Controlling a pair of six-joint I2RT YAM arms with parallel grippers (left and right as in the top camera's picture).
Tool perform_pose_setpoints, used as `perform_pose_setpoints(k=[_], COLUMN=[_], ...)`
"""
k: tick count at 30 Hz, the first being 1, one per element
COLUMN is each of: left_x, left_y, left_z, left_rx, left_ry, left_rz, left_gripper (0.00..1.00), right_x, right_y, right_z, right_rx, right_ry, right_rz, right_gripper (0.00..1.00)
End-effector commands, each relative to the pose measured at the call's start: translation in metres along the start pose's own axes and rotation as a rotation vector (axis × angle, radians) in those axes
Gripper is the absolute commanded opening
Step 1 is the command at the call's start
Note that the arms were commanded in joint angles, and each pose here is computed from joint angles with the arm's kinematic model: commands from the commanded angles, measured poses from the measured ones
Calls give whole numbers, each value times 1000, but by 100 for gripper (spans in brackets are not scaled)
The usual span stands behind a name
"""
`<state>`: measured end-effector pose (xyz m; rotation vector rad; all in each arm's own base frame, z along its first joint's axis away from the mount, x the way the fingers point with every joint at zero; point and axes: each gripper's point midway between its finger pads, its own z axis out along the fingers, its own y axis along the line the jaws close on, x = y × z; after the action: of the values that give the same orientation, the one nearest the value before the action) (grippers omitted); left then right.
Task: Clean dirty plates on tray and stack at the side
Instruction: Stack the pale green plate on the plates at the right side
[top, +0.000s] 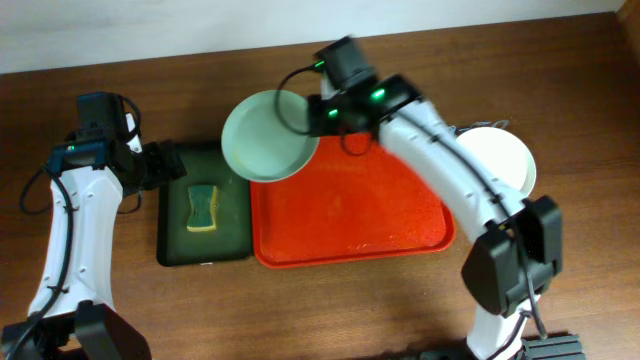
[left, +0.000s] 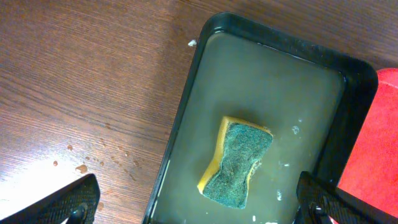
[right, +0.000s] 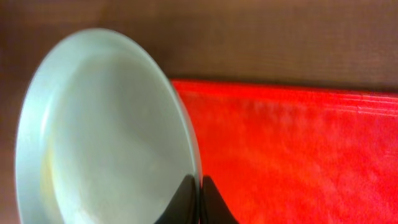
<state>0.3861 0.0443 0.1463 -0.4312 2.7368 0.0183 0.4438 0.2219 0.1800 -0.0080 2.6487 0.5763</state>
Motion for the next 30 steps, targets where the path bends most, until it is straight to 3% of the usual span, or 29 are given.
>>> perform_pose_setpoints(k=[1, 5, 10, 15, 20, 26, 27, 29, 30], left_x=[-3, -3, -3, -3, -4, -3, -3, -3, -3], left_y=[-1, -1, -1, -1, -1, -1, -1, -1, -1], left_z=[-5, -5, -5, -5, -5, -5, -5, -5, -5], left_rx=[7, 7, 7, 7, 7, 7, 7, 7, 7], left_ry=[-16, -16, -16, -16, -16, -16, -16, -16, -16], left_rz=[-16, -15, -16, -16, -16, -16, -15, -15, -16], left_gripper=[99, 99, 99, 99, 99, 99, 99, 99, 99], right_x=[-3, 5, 16, 77, 126, 127, 125, 122, 121], right_y=[-35, -119, -236, -351, -398, -391, -389, -384, -381], right_z=[-28, -54, -106, -169, -192, -160, -154, -147, -146], right_rx=[-121, -23, 84, 351, 505, 485, 483, 480, 478], right_ry=[91, 147, 130, 156, 213, 232, 233, 239, 246], right_rz=[142, 234, 501, 796, 920, 867, 852, 825, 812], right_gripper=[4, 4, 4, 4, 4, 6, 18, 53, 59])
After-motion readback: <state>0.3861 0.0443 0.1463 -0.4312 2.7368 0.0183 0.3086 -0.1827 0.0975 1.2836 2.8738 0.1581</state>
